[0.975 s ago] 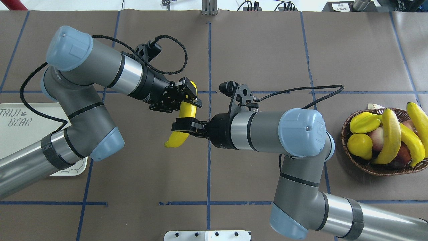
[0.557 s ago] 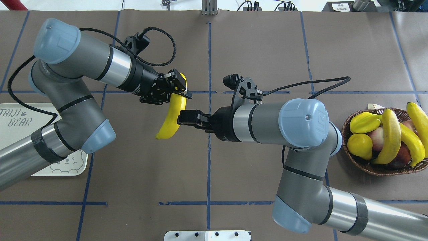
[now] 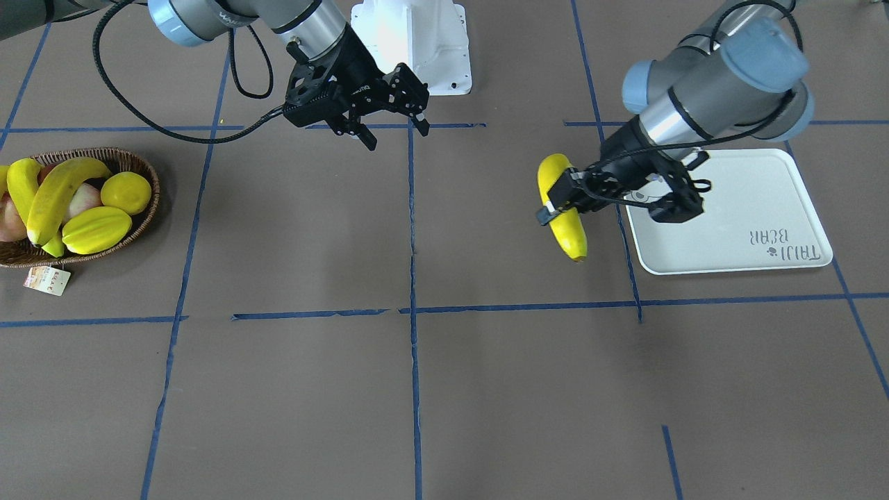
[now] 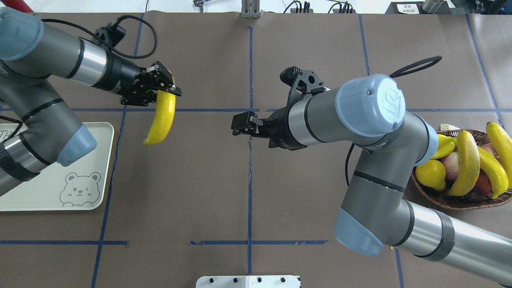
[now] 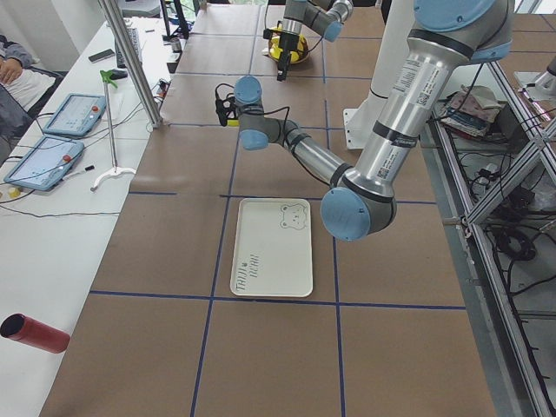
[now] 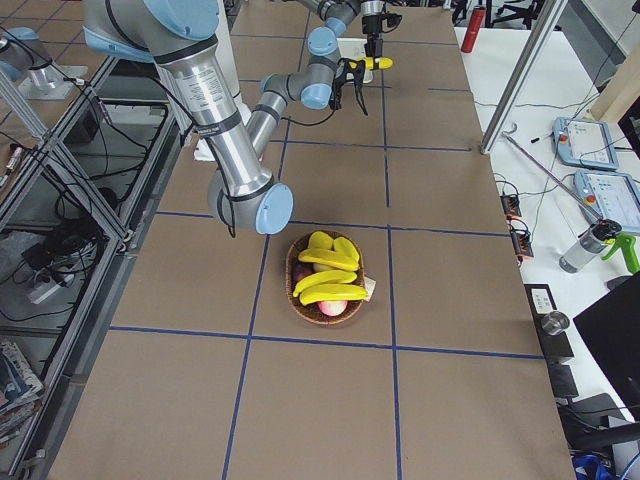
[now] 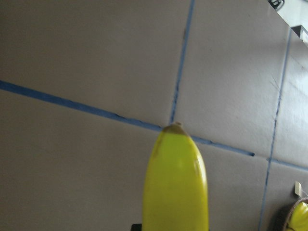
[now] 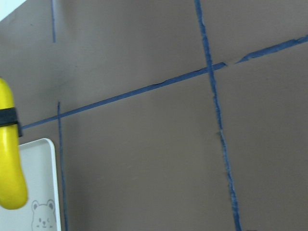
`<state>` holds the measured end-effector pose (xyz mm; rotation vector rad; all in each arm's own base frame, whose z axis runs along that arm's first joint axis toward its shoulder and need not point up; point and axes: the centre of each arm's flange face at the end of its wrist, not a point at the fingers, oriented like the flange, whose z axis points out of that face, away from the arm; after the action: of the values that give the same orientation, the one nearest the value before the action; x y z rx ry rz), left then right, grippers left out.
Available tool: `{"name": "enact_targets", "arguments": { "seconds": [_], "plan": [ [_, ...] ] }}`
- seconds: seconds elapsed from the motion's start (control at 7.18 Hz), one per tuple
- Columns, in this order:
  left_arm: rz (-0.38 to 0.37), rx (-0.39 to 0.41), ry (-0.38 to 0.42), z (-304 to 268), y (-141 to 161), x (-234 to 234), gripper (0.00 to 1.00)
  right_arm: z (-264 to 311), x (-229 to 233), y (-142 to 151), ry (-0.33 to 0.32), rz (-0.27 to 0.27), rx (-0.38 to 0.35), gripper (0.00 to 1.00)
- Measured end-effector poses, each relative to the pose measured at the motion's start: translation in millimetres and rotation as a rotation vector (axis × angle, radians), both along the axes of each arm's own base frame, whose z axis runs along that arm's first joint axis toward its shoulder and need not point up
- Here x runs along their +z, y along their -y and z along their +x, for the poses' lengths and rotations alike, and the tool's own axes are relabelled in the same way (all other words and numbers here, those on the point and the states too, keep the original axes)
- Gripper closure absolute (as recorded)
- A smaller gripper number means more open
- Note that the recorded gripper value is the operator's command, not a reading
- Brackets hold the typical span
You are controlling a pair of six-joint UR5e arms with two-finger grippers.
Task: Transfer all bananas from basket to plate
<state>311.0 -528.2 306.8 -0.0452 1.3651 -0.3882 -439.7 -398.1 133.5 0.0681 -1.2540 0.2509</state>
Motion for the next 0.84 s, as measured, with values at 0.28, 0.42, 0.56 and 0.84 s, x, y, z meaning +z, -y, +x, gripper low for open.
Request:
{"name": "enact_targets", "arguments": {
  "seconds": [0.28, 0.42, 0.56, 0.84],
  "plan": [
    [-0.130, -0.089, 0.094, -62, 2, 90, 1.00, 26, 10, 19, -0.146, -0.039, -0.013, 0.00],
    [-0.192, -0.117, 0.145, -84, -8, 134, 1.00, 41, 21, 31, -0.234, -0.039, -0.020, 0.00],
    [-0.243, -0.144, 0.205, -102, -23, 180, 1.00, 59, 32, 43, -0.314, -0.028, -0.034, 0.00],
    [-0.341, -0.171, 0.320, -126, -51, 256, 1.00, 104, 50, 64, -0.421, 0.006, -0.082, 0.00]
  ]
}}
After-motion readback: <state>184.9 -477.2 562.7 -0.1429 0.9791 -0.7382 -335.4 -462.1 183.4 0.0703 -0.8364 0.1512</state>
